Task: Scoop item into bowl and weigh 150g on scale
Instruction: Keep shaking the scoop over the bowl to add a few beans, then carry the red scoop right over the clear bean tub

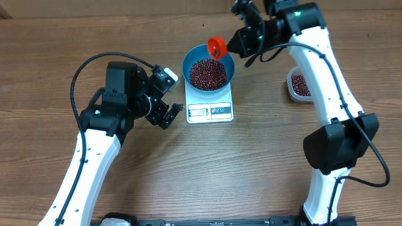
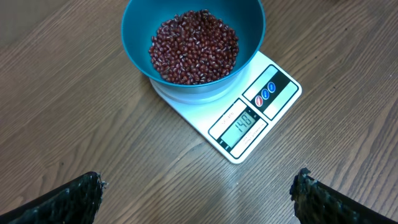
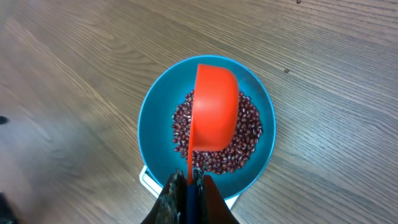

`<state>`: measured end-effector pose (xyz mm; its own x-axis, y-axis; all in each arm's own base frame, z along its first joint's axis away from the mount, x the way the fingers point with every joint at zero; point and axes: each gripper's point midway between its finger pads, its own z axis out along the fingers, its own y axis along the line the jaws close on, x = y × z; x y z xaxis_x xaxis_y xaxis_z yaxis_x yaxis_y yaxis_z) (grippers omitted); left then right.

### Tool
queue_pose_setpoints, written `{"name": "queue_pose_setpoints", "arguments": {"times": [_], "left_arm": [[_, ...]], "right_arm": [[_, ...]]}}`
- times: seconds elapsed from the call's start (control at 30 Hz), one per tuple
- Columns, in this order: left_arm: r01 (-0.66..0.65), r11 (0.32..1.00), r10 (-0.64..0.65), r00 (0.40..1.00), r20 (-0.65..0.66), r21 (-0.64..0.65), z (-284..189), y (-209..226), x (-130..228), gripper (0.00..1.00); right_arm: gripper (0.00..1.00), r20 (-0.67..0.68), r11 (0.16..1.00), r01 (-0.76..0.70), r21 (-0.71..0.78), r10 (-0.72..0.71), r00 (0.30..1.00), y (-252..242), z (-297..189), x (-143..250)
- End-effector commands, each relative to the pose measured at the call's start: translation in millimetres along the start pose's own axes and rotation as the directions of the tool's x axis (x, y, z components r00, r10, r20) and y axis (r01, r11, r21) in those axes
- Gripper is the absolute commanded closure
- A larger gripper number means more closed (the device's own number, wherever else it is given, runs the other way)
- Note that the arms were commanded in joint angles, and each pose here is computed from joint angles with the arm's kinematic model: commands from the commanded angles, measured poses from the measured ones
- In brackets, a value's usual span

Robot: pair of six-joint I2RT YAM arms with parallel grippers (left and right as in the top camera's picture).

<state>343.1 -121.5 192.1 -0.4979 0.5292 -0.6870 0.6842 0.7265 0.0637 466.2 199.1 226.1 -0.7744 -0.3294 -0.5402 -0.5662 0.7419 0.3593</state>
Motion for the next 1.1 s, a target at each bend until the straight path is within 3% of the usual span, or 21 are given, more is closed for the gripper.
{"name": "queue_pose_setpoints", "arguments": {"times": [0.0,0.73,0.87,1.07], "left_arm": [[-0.015,1.0,0.015,1.0,0.023,0.005,-3,1,-9,0.0],[-0.015,1.0,0.015,1.0,0.023,0.005,-3,1,-9,0.0],[-0.015,1.0,0.015,1.0,0.023,0.005,-3,1,-9,0.0],[-0.015,1.0,0.015,1.0,0.022,0.005,-3,1,-8,0.0]], "right_arm": [[0.96,0.084,0.996,0.022,-0.092,-0.014,0.996,19,-26,-18],[0.96,0.112,0.982,-0.004,-0.191,0.026,0.993,21,-40,-19],[0.96,0.151,0.971,-0.013,-0.239,0.05,0.987,19,-58,-23],[0.96,0.234,0.976,-0.115,-0.183,0.157,0.96,-29,-117,-18]]}}
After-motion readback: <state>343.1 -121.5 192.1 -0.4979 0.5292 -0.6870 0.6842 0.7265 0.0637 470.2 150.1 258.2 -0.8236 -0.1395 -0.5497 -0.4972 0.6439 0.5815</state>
